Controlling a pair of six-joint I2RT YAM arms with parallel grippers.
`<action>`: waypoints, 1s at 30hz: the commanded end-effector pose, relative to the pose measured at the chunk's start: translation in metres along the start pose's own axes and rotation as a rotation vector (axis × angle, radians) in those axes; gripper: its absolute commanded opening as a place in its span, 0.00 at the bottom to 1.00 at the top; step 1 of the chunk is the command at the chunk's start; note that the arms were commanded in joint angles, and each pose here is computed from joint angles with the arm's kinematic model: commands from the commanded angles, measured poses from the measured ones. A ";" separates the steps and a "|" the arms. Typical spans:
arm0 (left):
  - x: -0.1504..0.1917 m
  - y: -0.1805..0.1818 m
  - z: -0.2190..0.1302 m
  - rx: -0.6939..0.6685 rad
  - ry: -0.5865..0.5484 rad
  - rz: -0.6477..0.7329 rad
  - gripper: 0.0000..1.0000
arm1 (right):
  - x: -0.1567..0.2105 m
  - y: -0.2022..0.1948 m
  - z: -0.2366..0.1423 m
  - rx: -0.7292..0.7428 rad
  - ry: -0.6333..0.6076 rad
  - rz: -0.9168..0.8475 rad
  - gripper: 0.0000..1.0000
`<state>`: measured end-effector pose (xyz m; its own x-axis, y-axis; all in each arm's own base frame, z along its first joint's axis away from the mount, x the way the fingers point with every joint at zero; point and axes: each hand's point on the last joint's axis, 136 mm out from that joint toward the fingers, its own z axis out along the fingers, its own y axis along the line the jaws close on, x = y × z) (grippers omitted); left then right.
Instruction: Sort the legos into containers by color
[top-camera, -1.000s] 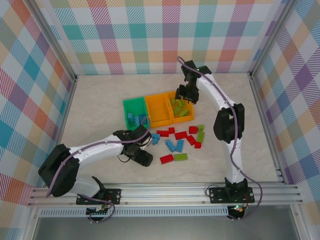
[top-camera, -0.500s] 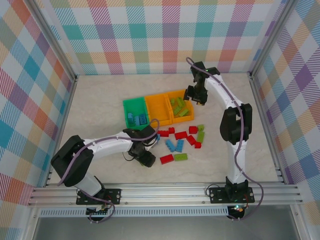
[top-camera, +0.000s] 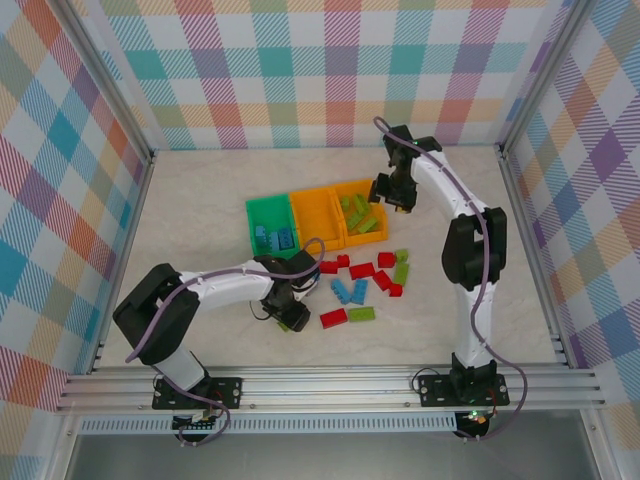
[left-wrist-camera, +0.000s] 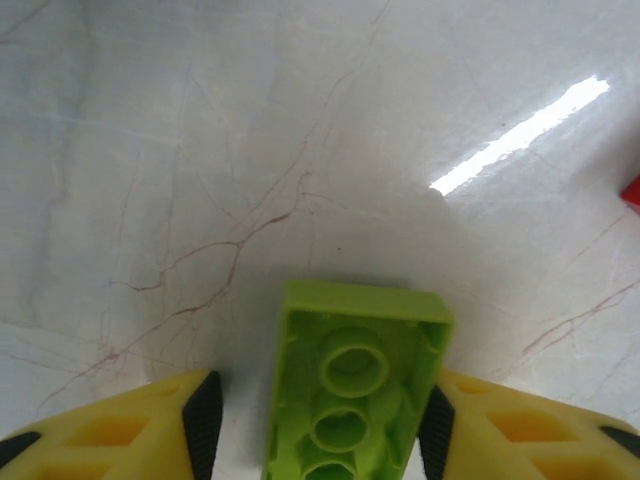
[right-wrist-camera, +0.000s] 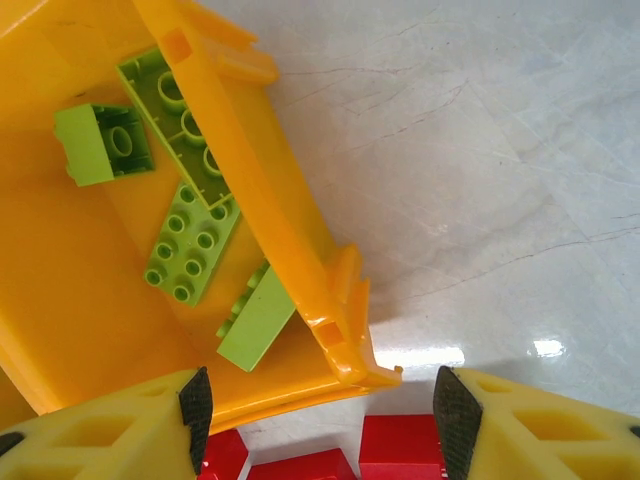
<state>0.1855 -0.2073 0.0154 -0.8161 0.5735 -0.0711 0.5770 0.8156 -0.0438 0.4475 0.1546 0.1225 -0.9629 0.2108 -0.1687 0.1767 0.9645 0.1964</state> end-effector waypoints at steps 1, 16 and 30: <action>0.005 -0.006 0.000 0.012 0.029 0.004 0.48 | -0.003 -0.004 -0.019 -0.017 -0.036 -0.005 0.62; -0.074 0.003 -0.116 -0.019 -0.353 -0.077 0.41 | 0.011 -0.012 -0.013 -0.022 -0.025 -0.003 0.62; -0.096 0.001 -0.122 0.010 -0.295 0.025 0.54 | 0.032 -0.018 -0.020 -0.049 -0.025 -0.050 0.64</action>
<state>0.2915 -0.2826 0.1714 -0.7485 0.4473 -0.4897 0.5535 0.8280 -0.0896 0.4178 0.1434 0.1209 -0.9630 0.2011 -0.1793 0.1590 0.9614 0.2244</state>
